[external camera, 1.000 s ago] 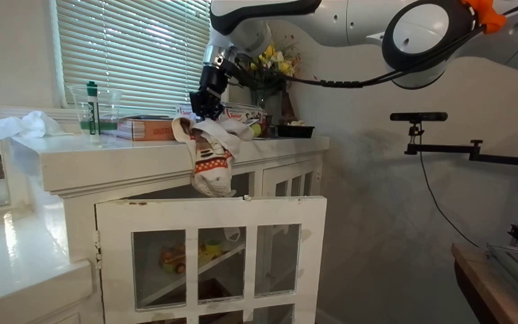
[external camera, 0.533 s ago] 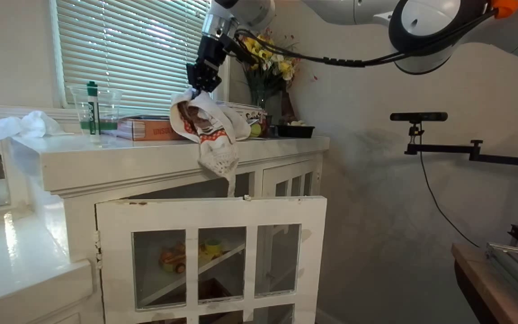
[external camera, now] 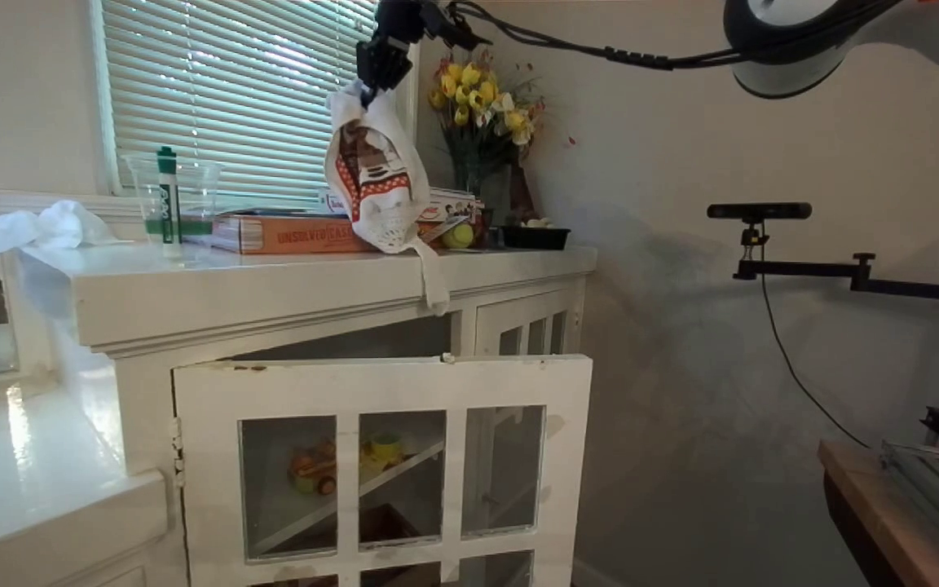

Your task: Use the towel to wipe the top of the cabinet.

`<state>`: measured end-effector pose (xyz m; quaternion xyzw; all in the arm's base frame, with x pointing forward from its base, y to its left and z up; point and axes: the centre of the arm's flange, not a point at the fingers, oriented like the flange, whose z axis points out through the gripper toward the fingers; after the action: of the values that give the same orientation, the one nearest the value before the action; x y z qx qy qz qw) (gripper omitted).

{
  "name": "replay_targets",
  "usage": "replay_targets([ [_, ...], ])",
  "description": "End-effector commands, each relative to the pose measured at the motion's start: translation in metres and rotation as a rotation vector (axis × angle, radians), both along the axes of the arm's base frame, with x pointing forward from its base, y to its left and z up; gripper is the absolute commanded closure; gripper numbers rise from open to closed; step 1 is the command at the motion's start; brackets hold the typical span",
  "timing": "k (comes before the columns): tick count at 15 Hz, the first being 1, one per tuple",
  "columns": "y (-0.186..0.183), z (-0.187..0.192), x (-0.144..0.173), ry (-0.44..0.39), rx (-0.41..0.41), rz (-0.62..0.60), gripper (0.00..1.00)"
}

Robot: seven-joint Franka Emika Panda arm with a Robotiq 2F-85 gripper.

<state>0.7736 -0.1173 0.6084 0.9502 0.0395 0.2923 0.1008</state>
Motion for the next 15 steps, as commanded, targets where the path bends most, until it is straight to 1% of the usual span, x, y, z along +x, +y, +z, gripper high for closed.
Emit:
replay_targets([
  [1, -0.001, 0.061, 0.041, -0.099, -0.149, 0.080, 0.97],
  [3, 0.004, 0.086, 0.044, -0.158, -0.217, 0.130, 0.97],
  [6, 0.014, 0.110, 0.047, -0.257, -0.305, 0.207, 0.97],
  [9, 0.011, 0.101, 0.063, -0.400, -0.359, 0.273, 0.97],
  [11, 0.009, 0.074, 0.073, -0.513, -0.319, 0.320, 0.97],
  [12, 0.009, 0.061, 0.079, -0.543, -0.296, 0.331, 0.97],
  [14, 0.008, 0.031, 0.092, -0.572, -0.198, 0.349, 0.97],
  [15, 0.008, 0.016, 0.099, -0.565, -0.147, 0.346, 0.97],
])
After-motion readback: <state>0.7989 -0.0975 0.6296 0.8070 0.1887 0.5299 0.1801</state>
